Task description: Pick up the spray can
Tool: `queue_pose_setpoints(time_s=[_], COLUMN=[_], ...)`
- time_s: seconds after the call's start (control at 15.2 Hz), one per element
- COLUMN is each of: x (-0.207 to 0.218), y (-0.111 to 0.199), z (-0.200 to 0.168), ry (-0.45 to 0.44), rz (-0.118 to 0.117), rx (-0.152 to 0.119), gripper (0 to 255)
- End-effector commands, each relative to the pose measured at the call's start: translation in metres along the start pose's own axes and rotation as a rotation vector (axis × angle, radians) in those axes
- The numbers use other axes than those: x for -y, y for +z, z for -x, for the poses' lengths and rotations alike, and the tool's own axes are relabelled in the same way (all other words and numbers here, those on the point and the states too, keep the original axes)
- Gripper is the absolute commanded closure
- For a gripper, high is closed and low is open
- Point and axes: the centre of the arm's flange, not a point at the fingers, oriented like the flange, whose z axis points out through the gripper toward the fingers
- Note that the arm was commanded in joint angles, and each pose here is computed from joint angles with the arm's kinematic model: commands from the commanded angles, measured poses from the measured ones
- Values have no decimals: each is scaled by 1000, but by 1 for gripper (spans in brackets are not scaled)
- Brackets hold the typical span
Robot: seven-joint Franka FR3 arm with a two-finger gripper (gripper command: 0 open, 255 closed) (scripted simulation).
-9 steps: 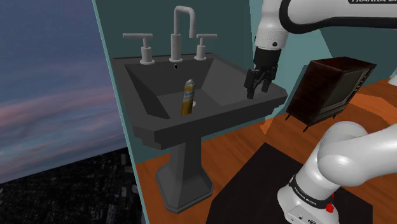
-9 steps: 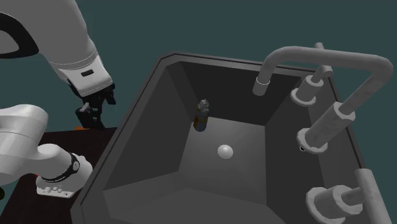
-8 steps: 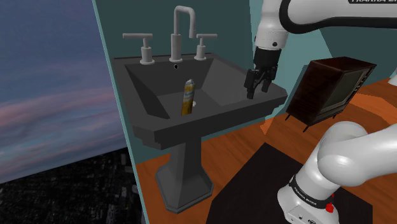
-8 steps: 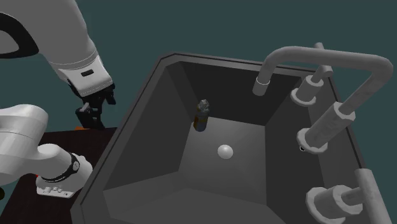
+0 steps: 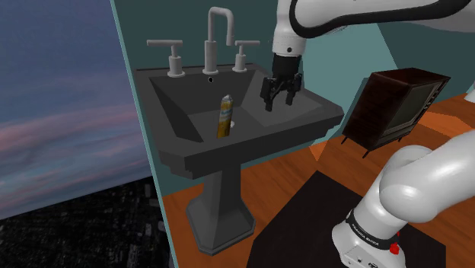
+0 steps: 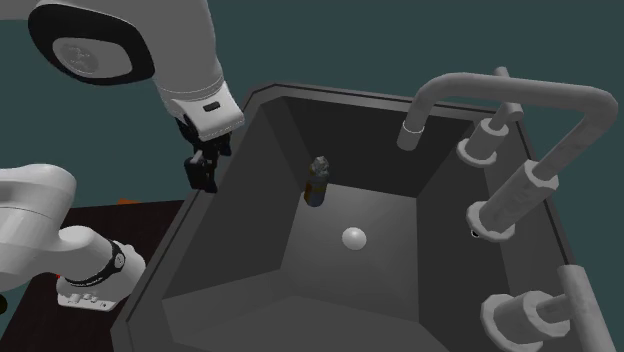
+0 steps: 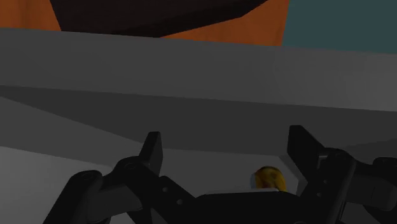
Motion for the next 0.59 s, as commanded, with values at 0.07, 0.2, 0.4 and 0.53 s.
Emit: queue_pose_setpoints(time_s=[0.07,0.2,0.4,0.53], x=[17,26,40,48], y=[1,1,2,2], z=[-35,-59,-96,-121], ry=[30,49,78,98], rz=[-5,-8,-12,-14], rx=[-2,-3,-5,-6], gripper=[0,0,0,0])
